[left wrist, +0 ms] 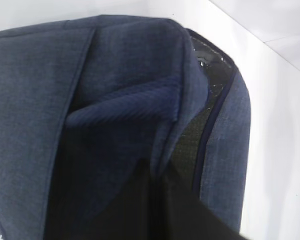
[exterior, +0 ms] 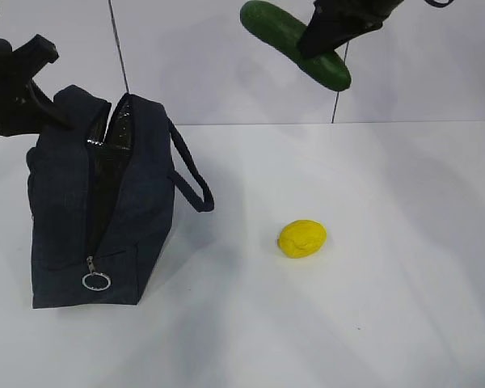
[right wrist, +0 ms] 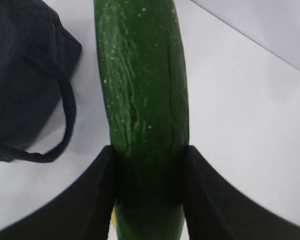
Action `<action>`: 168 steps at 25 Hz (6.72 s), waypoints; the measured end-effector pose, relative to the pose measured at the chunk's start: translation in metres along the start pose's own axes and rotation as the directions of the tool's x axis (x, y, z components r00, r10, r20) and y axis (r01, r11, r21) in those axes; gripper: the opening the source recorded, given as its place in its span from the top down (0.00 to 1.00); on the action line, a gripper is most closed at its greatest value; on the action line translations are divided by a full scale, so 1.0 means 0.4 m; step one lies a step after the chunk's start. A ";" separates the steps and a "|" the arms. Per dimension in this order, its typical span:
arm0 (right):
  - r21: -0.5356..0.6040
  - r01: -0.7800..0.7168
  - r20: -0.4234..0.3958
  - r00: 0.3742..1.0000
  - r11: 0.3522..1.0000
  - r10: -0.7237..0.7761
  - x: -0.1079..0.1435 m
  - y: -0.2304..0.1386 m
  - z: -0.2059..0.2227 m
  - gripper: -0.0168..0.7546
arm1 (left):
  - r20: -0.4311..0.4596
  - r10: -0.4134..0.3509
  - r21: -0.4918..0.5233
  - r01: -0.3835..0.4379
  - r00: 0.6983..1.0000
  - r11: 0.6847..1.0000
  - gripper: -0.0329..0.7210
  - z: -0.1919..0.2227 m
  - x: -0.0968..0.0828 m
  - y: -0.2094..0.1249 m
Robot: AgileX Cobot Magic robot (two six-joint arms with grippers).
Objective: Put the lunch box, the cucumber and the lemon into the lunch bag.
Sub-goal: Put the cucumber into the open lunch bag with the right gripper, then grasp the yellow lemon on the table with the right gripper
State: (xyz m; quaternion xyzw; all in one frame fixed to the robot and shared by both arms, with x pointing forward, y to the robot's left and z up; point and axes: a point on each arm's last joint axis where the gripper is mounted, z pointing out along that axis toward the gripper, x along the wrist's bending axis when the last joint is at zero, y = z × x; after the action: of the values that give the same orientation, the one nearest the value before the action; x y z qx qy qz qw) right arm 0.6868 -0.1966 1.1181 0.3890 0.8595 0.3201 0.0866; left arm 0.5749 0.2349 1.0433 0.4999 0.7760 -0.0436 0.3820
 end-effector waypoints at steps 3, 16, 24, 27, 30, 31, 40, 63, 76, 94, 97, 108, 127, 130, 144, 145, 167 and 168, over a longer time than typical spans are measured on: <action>-0.036 -0.169 -0.044 0.985 0.985 0.168 0.020 0.013 -0.025 0.58 | 0.000 0.000 -0.004 0.000 1.000 1.000 0.96 0.000 0.000 0.001; 0.040 -0.680 -0.210 0.710 0.732 0.672 0.108 0.054 -0.015 0.58 | 0.020 -0.026 -0.052 0.027 0.999 0.998 0.96 0.001 -0.003 0.012; 0.118 -0.608 -0.108 0.778 0.785 0.619 0.299 0.083 0.061 0.58 | 0.029 -0.039 -0.056 0.041 0.999 0.998 0.96 0.001 -0.006 0.013; 0.126 -0.587 -0.056 0.801 0.800 0.596 0.353 0.085 0.080 0.58 | 0.042 -0.056 -0.055 0.059 0.998 0.997 0.96 0.001 -0.008 0.013; 0.140 -0.571 -0.052 0.811 0.809 0.582 0.396 0.087 0.089 0.58 | 0.065 -0.077 -0.053 0.081 0.995 0.995 0.96 0.001 -0.013 0.013; 0.144 -0.568 -0.054 0.813 0.810 0.579 0.408 0.087 0.092 0.58 | 0.071 -0.076 -0.053 0.080 0.995 0.995 0.96 0.001 -0.014 0.013; 0.196 -0.555 -0.047 0.818 0.808 0.573 0.446 0.078 0.151 0.58 | 0.094 -0.078 -0.053 0.084 0.992 0.995 0.96 0.001 -0.020 0.014; 0.202 -0.571 -0.036 0.808 0.796 0.588 0.448 0.057 0.314 0.58 | 0.132 -0.061 -0.048 0.068 0.989 0.997 0.96 0.002 -0.028 0.013; 0.225 -0.556 -0.029 0.817 0.800 0.576 0.449 0.051 0.312 0.53 | 0.132 -0.047 -0.050 0.054 0.990 0.997 0.96 0.002 -0.028 0.013; 0.143 -0.405 0.008 0.913 0.903 0.408 0.438 0.102 0.235 0.24 | 0.131 -0.041 -0.051 0.048 0.991 0.998 0.96 0.002 -0.028 0.013; 0.076 -0.331 0.070 0.943 0.941 0.326 0.424 0.122 0.196 0.24 | 0.131 -0.039 -0.051 0.046 0.991 0.998 0.96 0.002 -0.028 0.013; 0.101 -0.271 0.194 0.949 0.957 0.249 0.401 0.094 0.171 0.24 | 0.119 -0.017 -0.039 0.021 0.993 0.999 0.96 0.002 -0.026 0.009; 0.413 -0.186 0.376 0.926 0.892 0.020 0.373 -0.145 0.133 0.24 | 0.115 0.009 -0.035 -0.005 0.993 0.999 0.97 0.002 -0.025 0.008; 0.449 -0.184 0.377 0.926 0.874 0.002 0.370 -0.171 0.149 0.23 | 0.116 0.009 -0.032 -0.006 0.993 0.999 0.97 0.002 -0.025 0.007; 0.536 -0.153 0.331 0.943 0.830 -0.040 0.345 -0.262 0.154 0.23 | 0.113 0.018 -0.029 -0.015 0.993 0.999 0.97 0.002 -0.025 0.006; 0.527 -0.165 0.326 0.945 0.833 -0.019 0.332 -0.262 0.151 0.23 | 0.113 0.018 -0.029 -0.015 0.993 0.999 0.97 0.002 -0.025 0.006; 0.224 -0.585 0.303 0.802 0.779 0.515 0.203 -0.248 0.136 0.23 | 0.113 0.020 -0.020 -0.017 0.993 1.000 0.97 0.002 -0.025 0.004; 0.203 -0.639 0.317 0.760 0.742 0.567 0.203 -0.249 0.138 0.23 | 0.113 0.020 -0.020 -0.017 0.993 1.000 0.97 0.002 -0.025 0.004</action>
State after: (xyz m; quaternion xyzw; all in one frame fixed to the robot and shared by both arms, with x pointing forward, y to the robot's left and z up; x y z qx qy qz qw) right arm 0.5926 -0.1602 1.0215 0.6909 0.7072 0.1488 0.0184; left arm 0.5788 0.2280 1.0494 0.5003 0.7488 -0.0612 0.4305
